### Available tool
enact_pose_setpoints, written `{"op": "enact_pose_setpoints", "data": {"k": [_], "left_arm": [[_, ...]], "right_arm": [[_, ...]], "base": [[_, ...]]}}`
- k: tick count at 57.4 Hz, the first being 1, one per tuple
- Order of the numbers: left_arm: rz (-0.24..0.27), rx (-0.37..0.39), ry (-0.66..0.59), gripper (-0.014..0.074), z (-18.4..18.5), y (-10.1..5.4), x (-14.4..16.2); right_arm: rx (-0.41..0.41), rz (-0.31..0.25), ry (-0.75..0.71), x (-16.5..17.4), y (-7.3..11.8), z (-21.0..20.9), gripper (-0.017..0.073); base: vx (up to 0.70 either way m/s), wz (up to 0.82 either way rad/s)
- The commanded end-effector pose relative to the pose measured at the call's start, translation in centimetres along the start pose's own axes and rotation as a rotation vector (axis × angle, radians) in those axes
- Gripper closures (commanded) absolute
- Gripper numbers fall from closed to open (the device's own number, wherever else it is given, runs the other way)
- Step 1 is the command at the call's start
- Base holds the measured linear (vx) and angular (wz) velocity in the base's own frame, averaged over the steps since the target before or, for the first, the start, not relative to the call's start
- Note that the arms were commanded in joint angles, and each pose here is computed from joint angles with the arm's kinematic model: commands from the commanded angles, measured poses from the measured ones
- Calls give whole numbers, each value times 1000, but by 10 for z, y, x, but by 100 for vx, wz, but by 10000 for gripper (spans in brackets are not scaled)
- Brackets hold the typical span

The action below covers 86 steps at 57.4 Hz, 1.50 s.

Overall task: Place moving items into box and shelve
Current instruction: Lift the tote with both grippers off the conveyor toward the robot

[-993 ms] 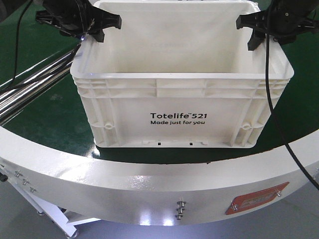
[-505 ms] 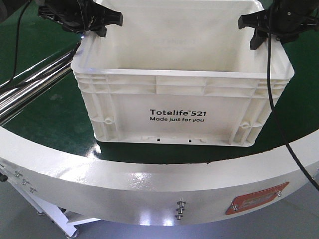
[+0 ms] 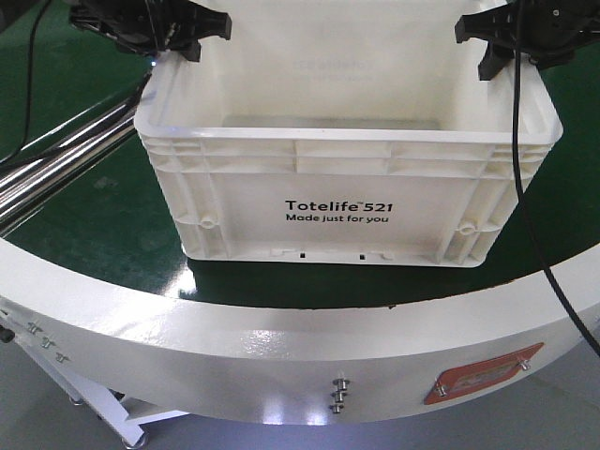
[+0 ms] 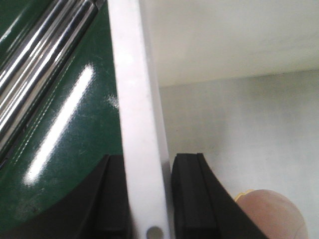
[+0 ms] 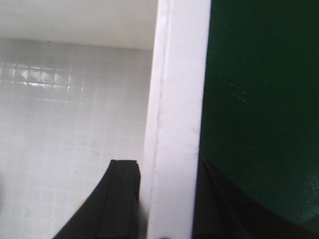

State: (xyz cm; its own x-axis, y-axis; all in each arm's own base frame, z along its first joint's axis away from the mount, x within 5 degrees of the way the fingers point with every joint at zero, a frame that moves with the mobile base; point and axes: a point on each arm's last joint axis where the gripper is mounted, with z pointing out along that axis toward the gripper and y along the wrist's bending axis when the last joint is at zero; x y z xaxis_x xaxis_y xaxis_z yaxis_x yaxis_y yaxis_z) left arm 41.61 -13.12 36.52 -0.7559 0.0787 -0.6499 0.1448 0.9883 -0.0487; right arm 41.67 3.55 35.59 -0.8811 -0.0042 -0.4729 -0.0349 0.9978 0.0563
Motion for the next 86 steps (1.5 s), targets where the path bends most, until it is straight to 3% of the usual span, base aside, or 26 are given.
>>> {"op": "enact_pose_setpoints", "data": {"k": [1,11,32,55,74,86], "left_arm": [[27,-14,-280,594,-67,6,-27],[48,-54,-324,594,-89,11,-28],[22,-49,-343,594,-118,14,-25],[16,-39,-409,594,-151,16,-23],[53,0,-449,594,-155,0,-23],[94,-25,-443,594,-153,1,-22]], "right_arm": [[16,-14,-225,-10,-3,-59,564],[11,-11,-254,-9,-3,-71,564],[4,-12,-361,-2,-2,-113,564],[-66,1,-415,4,5,-136,564],[-68,-4,-430,5,5,-143,564],[-65,-14,-432,5,5,-143,564]], "base": [[0,0],[0,0],[0,0],[0,0],[0,0],[0,0]]}}
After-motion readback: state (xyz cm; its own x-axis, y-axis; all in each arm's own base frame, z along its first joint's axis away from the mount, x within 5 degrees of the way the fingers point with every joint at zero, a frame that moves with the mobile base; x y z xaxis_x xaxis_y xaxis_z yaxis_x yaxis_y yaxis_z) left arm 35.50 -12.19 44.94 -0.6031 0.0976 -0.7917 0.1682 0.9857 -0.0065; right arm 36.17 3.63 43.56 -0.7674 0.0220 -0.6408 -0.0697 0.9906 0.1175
